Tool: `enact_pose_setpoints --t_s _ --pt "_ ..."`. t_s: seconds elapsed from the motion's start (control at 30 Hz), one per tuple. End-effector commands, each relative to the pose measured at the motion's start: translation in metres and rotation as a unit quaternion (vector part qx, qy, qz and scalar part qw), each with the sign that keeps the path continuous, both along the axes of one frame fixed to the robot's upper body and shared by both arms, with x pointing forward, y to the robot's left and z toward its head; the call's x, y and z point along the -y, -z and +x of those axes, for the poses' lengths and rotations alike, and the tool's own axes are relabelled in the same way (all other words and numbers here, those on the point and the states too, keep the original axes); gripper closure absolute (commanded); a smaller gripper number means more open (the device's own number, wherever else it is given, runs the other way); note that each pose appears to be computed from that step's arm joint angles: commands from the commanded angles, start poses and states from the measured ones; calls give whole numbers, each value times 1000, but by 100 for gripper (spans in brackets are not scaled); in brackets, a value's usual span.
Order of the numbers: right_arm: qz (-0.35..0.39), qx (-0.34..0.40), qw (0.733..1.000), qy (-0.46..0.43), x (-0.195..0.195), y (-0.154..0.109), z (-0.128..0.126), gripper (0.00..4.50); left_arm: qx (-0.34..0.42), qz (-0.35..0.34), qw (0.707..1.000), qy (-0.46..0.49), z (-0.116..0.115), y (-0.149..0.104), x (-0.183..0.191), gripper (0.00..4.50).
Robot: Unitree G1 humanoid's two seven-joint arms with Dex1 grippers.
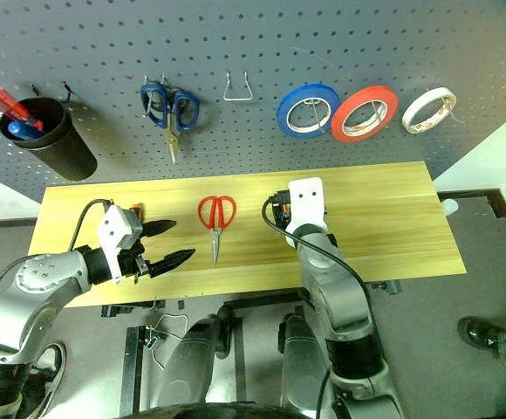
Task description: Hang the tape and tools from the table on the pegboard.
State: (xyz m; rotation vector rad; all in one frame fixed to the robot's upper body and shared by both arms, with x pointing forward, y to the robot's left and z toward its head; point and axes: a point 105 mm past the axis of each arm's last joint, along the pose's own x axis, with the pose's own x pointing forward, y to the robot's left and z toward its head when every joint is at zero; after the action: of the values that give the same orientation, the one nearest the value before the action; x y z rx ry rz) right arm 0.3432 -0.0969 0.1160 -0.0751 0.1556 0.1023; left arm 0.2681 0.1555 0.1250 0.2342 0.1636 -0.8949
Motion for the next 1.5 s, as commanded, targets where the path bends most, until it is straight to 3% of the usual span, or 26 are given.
enact_pose_setpoints --t_s 0.03,0.27,0.43,0.67,1.1,1.3,1.5 --pt "2 -34 999 3 -9 8 5 106 11 -7 1000 4 -6 -7 4 51" --pt "-10 -94 995 -32 -28 26 13 106 6 -13 1000 2 -9 -6 8 51" --pt "-18 -85 996 -36 -21 20 20 4 2 -15 1000 0 -11 -5 8 51" --pt "-39 -76 996 -21 -11 16 26 4 3 -21 1000 -2 -11 -5 11 51" --pt "-91 -93 989 -68 -6 37 36 4 3 -21 1000 -3 -16 -10 12 51" --pt "-101 -76 991 -50 10 28 52 4 1 -21 1000 -7 -18 -11 11 51" --pt "-103 -71 991 -55 8 26 52 4 0 -21 1000 -8 -19 -10 11 51"
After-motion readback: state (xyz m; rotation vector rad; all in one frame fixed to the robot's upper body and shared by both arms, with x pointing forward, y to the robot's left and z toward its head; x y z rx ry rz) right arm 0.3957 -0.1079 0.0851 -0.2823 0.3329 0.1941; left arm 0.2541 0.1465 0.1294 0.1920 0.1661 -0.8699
